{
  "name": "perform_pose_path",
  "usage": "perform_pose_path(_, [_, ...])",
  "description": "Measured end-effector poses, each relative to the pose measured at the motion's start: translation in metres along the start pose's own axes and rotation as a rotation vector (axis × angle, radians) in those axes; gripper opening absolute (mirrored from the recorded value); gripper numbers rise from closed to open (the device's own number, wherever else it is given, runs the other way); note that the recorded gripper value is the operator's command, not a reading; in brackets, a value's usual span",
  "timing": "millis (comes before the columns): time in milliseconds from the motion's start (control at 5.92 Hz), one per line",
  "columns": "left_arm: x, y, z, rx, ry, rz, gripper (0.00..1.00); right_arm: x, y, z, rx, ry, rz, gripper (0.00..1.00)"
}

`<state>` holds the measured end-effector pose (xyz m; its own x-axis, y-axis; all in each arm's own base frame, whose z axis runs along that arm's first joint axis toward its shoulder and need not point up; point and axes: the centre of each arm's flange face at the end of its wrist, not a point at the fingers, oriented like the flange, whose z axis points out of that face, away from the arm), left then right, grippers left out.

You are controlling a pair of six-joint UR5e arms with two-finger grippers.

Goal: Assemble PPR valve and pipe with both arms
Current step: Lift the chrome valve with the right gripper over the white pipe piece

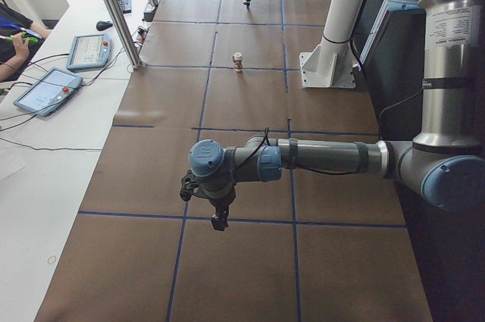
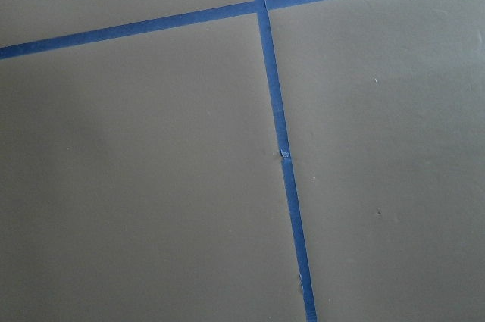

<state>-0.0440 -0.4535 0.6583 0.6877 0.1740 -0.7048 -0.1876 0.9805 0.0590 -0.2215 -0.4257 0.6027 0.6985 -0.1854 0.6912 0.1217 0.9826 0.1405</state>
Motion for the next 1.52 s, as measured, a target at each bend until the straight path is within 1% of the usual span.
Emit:
perform_pose_path(338, [0.001, -0.002, -0.001, 0.002, 0.0, -0.004, 1.0, 0.004, 0.004, -0.001, 0.009, 0.017, -0.007, 0.0])
perform_pose_path(507, [0.001, -0.002, -0.001, 0.002, 0.0, -0.008, 1.0, -0.003, 0.002, -0.008, 0.019, 0.008, -0.012, 0.0])
perform_pose_path(676, [0.001, -0.002, -0.001, 0.003, -0.001, -0.009, 1.0, -0.022, -0.006, -0.023, 0.026, -0.004, -0.015, 0.0])
perform_pose_path(845, [0.001, -0.003, -0.002, 0.003, -0.001, -0.01, 1.0, -0.057, -0.027, -0.047, 0.026, -0.008, -0.005, 0.0])
perform_pose_path(1014, [0.002, -0.003, -0.002, 0.005, -0.001, -0.02, 1.0, -0.111, -0.063, -0.076, 0.032, -0.015, 0.033, 0.0])
perform_pose_path(1182, [0.003, -0.005, -0.004, 0.007, -0.003, -0.051, 1.0, -0.174, -0.099, -0.102, 0.035, -0.026, 0.084, 0.0])
perform_pose_path(1351, [0.006, -0.008, -0.005, 0.01, -0.005, -0.092, 1.0, -0.24, -0.12, -0.12, 0.028, -0.036, 0.146, 0.0])
perform_pose_path(1520, [0.008, -0.011, -0.007, 0.014, -0.008, -0.117, 1.0, -0.304, -0.128, -0.132, 0.036, -0.043, 0.224, 0.0])
